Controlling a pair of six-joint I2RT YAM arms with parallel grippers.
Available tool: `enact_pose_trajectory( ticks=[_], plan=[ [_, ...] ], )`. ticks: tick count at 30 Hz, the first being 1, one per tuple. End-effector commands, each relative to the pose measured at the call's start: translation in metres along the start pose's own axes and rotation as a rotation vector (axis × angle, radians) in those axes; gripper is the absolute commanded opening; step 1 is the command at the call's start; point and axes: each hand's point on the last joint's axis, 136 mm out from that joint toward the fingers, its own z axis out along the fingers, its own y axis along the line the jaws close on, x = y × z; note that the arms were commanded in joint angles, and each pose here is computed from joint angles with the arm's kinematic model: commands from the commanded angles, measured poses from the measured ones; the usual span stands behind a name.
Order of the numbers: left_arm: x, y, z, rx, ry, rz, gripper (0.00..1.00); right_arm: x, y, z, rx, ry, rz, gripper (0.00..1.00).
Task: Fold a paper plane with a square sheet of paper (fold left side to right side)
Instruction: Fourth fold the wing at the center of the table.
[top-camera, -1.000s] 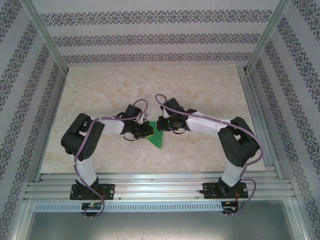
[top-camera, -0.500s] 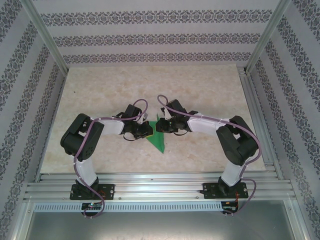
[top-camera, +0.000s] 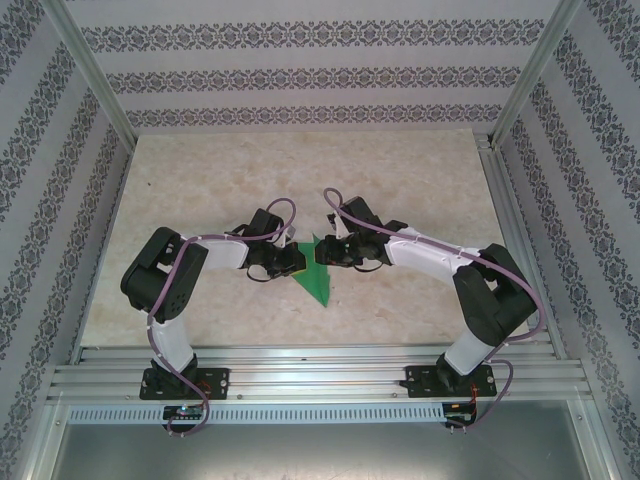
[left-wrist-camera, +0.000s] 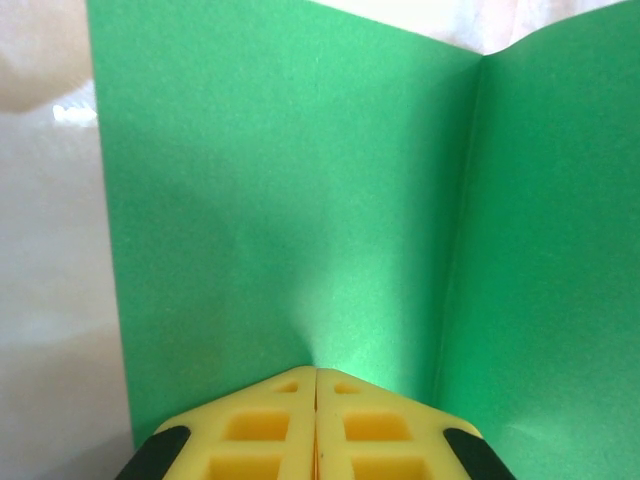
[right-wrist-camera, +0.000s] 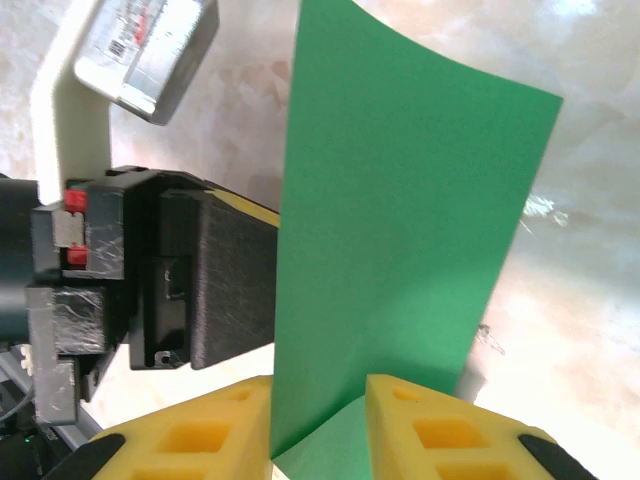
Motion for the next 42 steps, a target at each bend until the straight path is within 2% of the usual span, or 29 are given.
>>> enact_pose_trajectory(
  ticks=[1,6,13,22,28,35,42],
  plan=[
    [0.004,0.006,0.000,-0.040,0.001,0.009,0.09,0.003,0.004,-0.004,0.034,0.003,-0.012,0.31],
    [0.003,0.005,-0.001,-0.037,-0.004,0.012,0.09,-0.003,0.008,-0.005,0.081,-0.011,-0.036,0.31],
    [0.003,0.005,-0.001,-0.038,-0.002,0.012,0.08,-0.002,0.009,-0.002,0.107,0.013,-0.047,0.21],
    [0.003,0.005,-0.001,-0.038,-0.004,0.011,0.09,-0.001,0.013,0.000,0.120,0.023,-0.066,0.25],
    [0.004,0.005,-0.001,-0.037,-0.001,0.012,0.09,-0.001,0.012,0.003,0.128,0.029,-0.068,0.17],
    [0.004,0.005,-0.002,-0.039,-0.001,0.014,0.08,-0.003,0.013,0.004,0.097,0.042,-0.088,0.03],
    [0.006,0.005,-0.004,-0.040,0.000,0.021,0.08,-0.013,0.011,0.010,0.009,0.050,-0.181,0.01]
  ],
)
